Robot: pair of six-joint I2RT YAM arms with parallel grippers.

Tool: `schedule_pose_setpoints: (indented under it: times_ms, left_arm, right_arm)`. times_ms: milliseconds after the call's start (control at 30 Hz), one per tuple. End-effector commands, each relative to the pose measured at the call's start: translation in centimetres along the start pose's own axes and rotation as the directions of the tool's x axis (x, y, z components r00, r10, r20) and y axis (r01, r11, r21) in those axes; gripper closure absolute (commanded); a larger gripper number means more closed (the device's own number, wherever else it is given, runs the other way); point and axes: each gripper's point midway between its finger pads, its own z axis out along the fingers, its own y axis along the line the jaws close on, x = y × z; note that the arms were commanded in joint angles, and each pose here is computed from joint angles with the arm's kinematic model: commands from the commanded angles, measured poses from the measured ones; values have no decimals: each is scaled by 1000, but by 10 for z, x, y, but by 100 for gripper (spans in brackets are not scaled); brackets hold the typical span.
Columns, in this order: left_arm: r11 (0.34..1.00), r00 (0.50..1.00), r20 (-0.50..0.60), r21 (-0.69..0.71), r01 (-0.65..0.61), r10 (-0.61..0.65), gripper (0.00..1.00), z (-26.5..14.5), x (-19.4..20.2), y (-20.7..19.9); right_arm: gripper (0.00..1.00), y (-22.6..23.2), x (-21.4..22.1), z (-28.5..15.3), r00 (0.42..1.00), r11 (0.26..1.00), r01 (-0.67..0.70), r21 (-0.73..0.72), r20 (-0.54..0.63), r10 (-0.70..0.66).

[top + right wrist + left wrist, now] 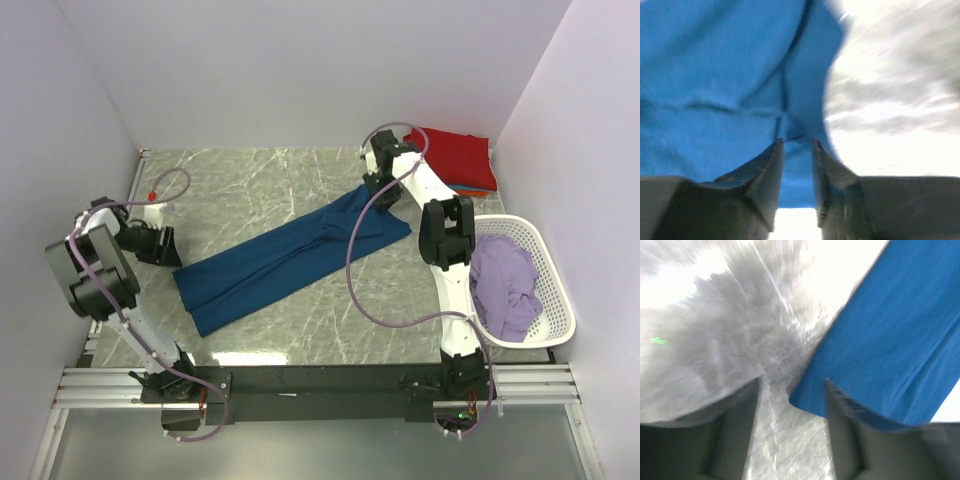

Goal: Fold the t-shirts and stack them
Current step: Fold the tshirt

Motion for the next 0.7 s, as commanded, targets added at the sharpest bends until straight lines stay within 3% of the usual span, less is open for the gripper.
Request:
schedule_pose_setpoints:
  times_ms: [0,33,67,133,167,200,300,333,433,500,533,567,600,667]
  left_arm:
    - [981,942,280,-118,-156,184,36,-53,-80,-17]
    - [965,913,319,-152,-214,253,31,-66,-100,-32]
    - [960,897,349,-165,-228,273,16,-74,-113,-41]
    - [917,820,417,-255,-308,392,1,-96,-155,-60]
    - [918,808,445,-273,-288,385,1,-102,-167,-67]
    - [879,750,476,-364,-308,459,1,-121,-191,-71]
    - [824,624,538,-367,-433,567,1,-134,-226,-112]
    - [801,566,576,-333,-497,590,0,-136,-237,-133]
    - [779,483,686,-200,-594,544,1,-145,-258,-174]
    - [773,491,688,-164,-613,535,1,-137,-278,-184]
    - [749,501,662,-140,-648,557,1,-114,-287,-211]
    - [730,529,591,-157,-665,609,0,-94,-285,-211]
    - [695,499,583,-164,-701,641,1,-89,-296,-227]
    - [683,523,570,-94,-725,634,5,-44,-303,-254]
  right_arm:
    - [59,-30,-55,-45,974,994,-33,107,225,8]
    - [57,-30,-66,-72,955,994,-39,99,296,8]
    - [50,-28,-75,-86,937,995,-40,90,349,6]
    - [45,-20,-80,-123,905,998,-42,44,424,19]
    - [41,-16,-81,-135,895,999,-38,27,445,22]
    - [40,-12,-83,-158,876,999,-40,6,481,32]
    - [33,1,-79,-189,852,998,-17,-61,521,47]
    - [32,4,-76,-193,850,997,-14,-77,523,52]
    - [30,8,-65,-208,847,991,-18,-134,524,86]
    - [30,2,-55,-214,846,982,-52,-184,514,141]
    - [30,0,-51,-215,846,977,-64,-203,508,162]
    - [30,1,-46,-213,850,968,-69,-242,494,184]
    - [30,-4,-42,-216,845,960,-97,-265,488,220]
    - [30,-24,-29,-211,844,942,-158,-296,454,284]
